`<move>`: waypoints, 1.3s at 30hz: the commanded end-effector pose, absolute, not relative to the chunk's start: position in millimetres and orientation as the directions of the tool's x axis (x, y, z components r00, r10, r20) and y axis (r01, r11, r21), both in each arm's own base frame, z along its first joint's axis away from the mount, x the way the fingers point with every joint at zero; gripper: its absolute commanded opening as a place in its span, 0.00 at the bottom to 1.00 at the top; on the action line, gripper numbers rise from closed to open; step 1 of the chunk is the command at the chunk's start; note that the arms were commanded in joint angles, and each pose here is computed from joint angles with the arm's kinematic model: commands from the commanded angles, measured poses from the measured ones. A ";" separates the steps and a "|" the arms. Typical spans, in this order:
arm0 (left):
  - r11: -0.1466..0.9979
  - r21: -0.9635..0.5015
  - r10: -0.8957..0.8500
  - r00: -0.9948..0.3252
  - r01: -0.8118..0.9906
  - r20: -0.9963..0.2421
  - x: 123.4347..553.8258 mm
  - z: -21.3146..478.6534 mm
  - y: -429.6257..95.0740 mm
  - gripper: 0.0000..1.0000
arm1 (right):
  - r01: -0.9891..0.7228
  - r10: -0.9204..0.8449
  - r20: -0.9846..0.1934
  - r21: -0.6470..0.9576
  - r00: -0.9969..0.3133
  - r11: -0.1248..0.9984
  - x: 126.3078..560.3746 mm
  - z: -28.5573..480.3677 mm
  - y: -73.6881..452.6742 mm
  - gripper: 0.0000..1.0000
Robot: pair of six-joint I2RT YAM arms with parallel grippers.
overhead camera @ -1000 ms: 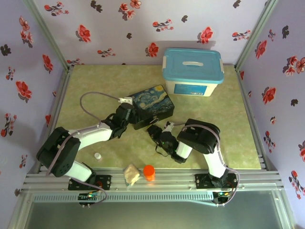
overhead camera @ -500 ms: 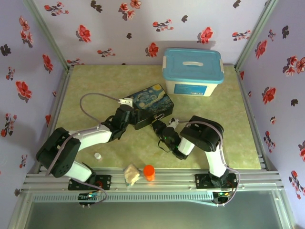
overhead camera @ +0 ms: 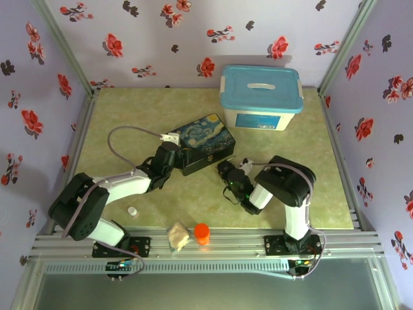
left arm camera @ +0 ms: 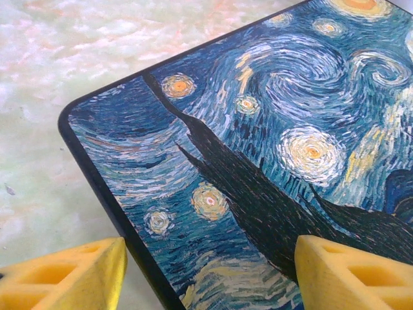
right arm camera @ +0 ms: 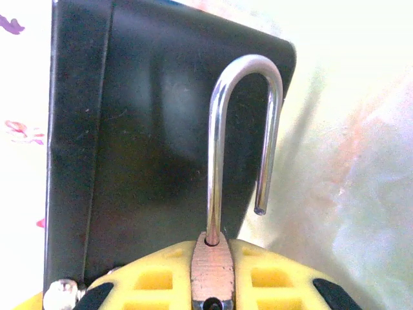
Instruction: Unlock the padlock with the key
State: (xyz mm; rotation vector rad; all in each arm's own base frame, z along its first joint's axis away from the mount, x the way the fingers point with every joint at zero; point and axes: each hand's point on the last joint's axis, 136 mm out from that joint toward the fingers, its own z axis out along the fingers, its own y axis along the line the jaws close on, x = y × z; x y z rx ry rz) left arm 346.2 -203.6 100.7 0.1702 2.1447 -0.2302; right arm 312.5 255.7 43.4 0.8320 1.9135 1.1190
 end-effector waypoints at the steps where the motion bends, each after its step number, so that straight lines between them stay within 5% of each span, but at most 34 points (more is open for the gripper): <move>1: 0.982 -0.035 0.108 -0.707 0.185 -0.699 321.7 51.7 -168.3 0.70 | 0.181 0.694 -0.369 0.793 -0.618 0.582 300.6 31.0 247.3 0.03; 5: 0.972 -0.118 0.060 -0.697 0.205 -0.714 336.4 65.8 -176.4 0.75 | 0.186 0.534 -0.408 0.639 -0.741 0.746 277.7 22.8 234.4 0.04; 13: 0.958 -0.222 -0.035 -0.699 0.180 -0.714 373.0 71.3 -179.6 0.82 | 0.086 0.339 -0.285 0.638 -0.897 0.765 247.1 20.8 238.7 0.03; 29: 0.967 -0.195 -0.053 -0.626 0.161 -0.778 428.0 132.7 -160.0 0.93 | 0.108 0.168 -0.079 0.495 -0.983 0.862 212.4 4.9 192.2 0.11; 39: 0.937 -0.299 -0.151 -0.565 0.179 -0.811 404.9 188.2 -157.1 0.95 | 0.099 0.133 -0.076 0.348 -0.988 0.932 214.9 11.1 148.5 0.25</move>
